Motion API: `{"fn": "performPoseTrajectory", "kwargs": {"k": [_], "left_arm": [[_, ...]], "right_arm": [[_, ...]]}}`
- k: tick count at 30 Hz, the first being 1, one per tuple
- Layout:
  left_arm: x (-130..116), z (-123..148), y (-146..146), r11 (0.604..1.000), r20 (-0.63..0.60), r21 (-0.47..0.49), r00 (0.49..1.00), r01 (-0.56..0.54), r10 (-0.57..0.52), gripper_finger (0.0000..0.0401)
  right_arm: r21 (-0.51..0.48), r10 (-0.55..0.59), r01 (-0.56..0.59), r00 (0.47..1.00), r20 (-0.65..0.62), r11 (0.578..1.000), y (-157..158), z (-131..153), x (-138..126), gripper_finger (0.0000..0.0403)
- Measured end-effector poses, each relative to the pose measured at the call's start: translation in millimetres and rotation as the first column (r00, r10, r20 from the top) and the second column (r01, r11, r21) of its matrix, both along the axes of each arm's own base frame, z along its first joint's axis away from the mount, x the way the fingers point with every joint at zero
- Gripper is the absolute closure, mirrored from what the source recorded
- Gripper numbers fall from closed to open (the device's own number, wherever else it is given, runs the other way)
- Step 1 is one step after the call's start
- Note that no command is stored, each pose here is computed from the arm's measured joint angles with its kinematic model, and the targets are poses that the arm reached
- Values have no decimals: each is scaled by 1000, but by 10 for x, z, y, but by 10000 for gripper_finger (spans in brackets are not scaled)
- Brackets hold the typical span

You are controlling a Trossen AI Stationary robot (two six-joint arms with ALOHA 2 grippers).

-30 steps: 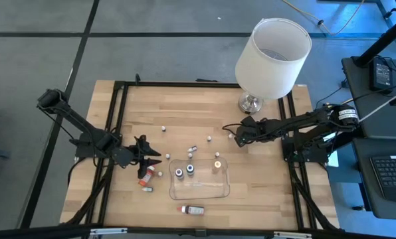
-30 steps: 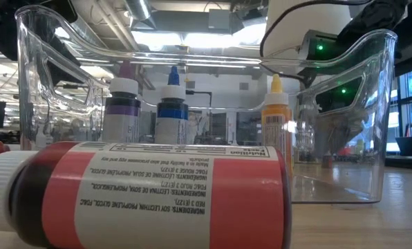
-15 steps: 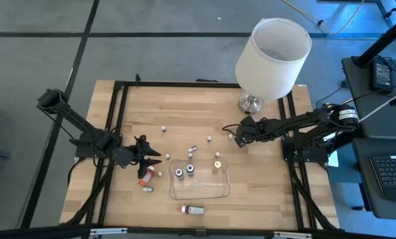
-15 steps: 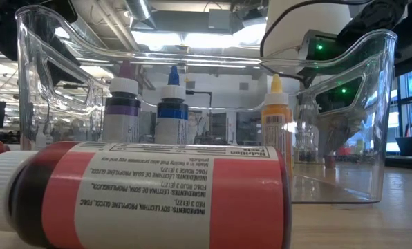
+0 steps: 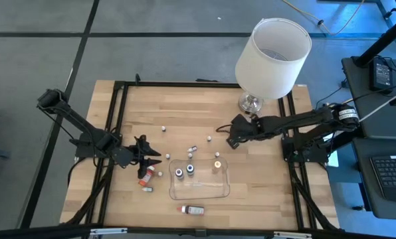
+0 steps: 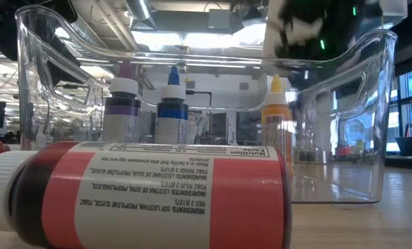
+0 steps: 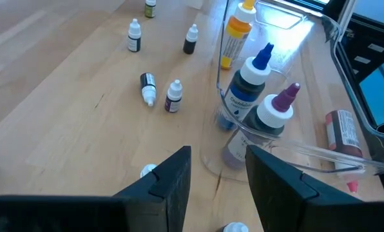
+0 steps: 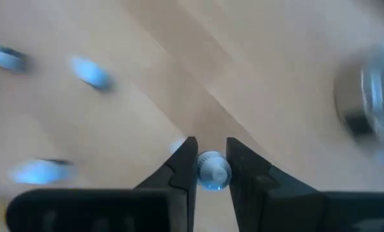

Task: Pick & Place food coloring
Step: Put the small pink food coloring bottle into the container

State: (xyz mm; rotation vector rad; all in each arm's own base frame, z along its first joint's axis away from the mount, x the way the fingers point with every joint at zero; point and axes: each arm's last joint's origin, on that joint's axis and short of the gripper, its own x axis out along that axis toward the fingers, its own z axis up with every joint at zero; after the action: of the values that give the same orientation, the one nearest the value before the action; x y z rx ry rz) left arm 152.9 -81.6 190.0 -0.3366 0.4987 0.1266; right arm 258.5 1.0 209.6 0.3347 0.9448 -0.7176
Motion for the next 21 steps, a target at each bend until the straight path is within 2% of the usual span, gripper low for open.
{"fn": "performPoseTrajectory", "kwargs": {"k": [3, 6, 9, 11, 16, 21], "left_arm": [[0, 0, 0, 1000, 0, 0, 1000, 0, 0, 257], [0, 0, 0, 1000, 0, 0, 1000, 0, 0, 258], [0, 0, 0, 1000, 0, 0, 1000, 0, 0, 257], [0, 0, 0, 1000, 0, 0, 1000, 0, 0, 258], [0, 0, 0, 1000, 0, 0, 1000, 0, 0, 258], [0, 0, 0, 1000, 0, 0, 1000, 0, 0, 258]], "right_arm": [[-67, 100, -94, 992, 83, 993, 190, 316, 140, 336], [-112, 235, -219, 959, 158, 969, 423, 617, 238, 335], [-171, 380, -347, 896, 229, 922, 695, 825, 327, 335], [-220, 480, -433, 839, 258, 874, 907, 924, 388, 335], [-297, 660, -594, 715, 230, 748, 1455, 990, 559, 335], [-278, 725, -672, 659, 200, 687, 1863, 869, 778, 334]]}}
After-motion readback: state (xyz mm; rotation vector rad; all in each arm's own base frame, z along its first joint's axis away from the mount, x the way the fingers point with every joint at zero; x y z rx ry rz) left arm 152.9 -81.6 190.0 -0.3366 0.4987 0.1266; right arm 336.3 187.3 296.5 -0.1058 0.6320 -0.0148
